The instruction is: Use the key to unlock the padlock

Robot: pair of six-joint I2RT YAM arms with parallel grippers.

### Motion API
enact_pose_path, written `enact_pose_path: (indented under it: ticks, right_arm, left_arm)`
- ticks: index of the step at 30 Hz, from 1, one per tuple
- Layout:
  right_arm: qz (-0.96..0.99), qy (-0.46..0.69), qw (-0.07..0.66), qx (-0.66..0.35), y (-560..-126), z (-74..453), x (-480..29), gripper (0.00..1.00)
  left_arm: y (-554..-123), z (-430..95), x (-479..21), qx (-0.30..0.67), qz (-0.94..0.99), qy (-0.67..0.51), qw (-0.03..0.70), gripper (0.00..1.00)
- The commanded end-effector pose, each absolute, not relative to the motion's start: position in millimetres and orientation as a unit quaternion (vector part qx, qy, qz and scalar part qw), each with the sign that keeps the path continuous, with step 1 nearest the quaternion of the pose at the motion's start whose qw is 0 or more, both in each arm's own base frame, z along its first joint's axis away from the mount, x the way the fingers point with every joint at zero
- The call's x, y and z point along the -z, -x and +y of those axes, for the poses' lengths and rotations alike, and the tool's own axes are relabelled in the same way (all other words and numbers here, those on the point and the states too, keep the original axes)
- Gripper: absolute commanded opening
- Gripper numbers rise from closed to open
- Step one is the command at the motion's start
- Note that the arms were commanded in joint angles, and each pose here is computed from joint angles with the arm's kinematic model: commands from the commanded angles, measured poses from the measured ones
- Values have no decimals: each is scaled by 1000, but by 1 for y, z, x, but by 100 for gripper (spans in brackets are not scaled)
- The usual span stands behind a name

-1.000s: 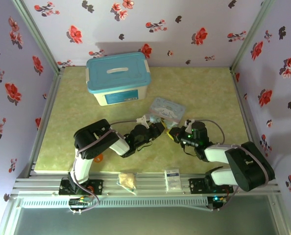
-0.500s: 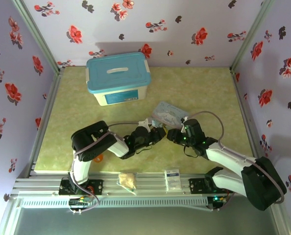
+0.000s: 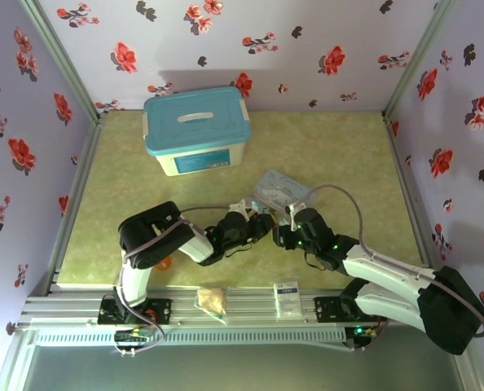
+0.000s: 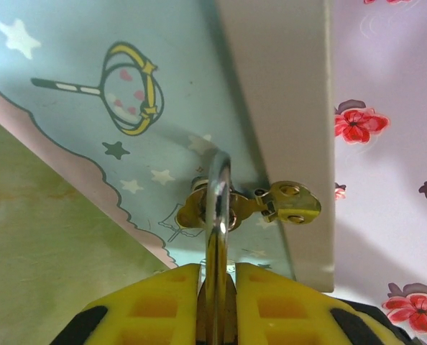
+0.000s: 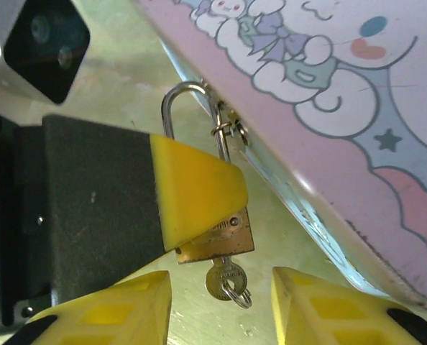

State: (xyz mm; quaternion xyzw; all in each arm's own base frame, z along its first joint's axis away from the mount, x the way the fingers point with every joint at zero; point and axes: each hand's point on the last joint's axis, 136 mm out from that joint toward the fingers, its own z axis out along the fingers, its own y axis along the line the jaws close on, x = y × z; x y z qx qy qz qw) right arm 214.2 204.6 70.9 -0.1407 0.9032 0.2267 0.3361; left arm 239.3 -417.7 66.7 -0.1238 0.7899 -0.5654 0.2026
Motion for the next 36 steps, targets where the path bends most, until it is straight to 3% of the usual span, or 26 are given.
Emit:
enact_pose_path:
  ticks: [1,11,18,23,27,32,36]
  right_arm:
    - [900,176,359,-175,-218,204,-66,42]
    - [884,200,414,-80,-233,207,-69,39]
    - [867,244,435,-2,-242,218,-68,25]
    - [860,243,448,-9,-245,226,-66,14]
    - [866,232,438,-69,-246,237,-64,7]
    - [868,181,398,-235,-243,245,-63,4]
    - [861,171,378,-293,-237,247,-67,2]
  left_arm:
    - [-234,-425,-87,603,766,111,194,0]
    - [-231,-423,-87,605,766,113,189,0]
    - [-230,-426,-92,617,758,117,177,0]
    - [-229,-427,-94,622,755,119,171,0]
    - [-227,-426,-91,620,757,119,168,0]
    - [-227,-421,-85,614,762,119,168,0]
    - [-228,-418,-84,611,763,118,173,0]
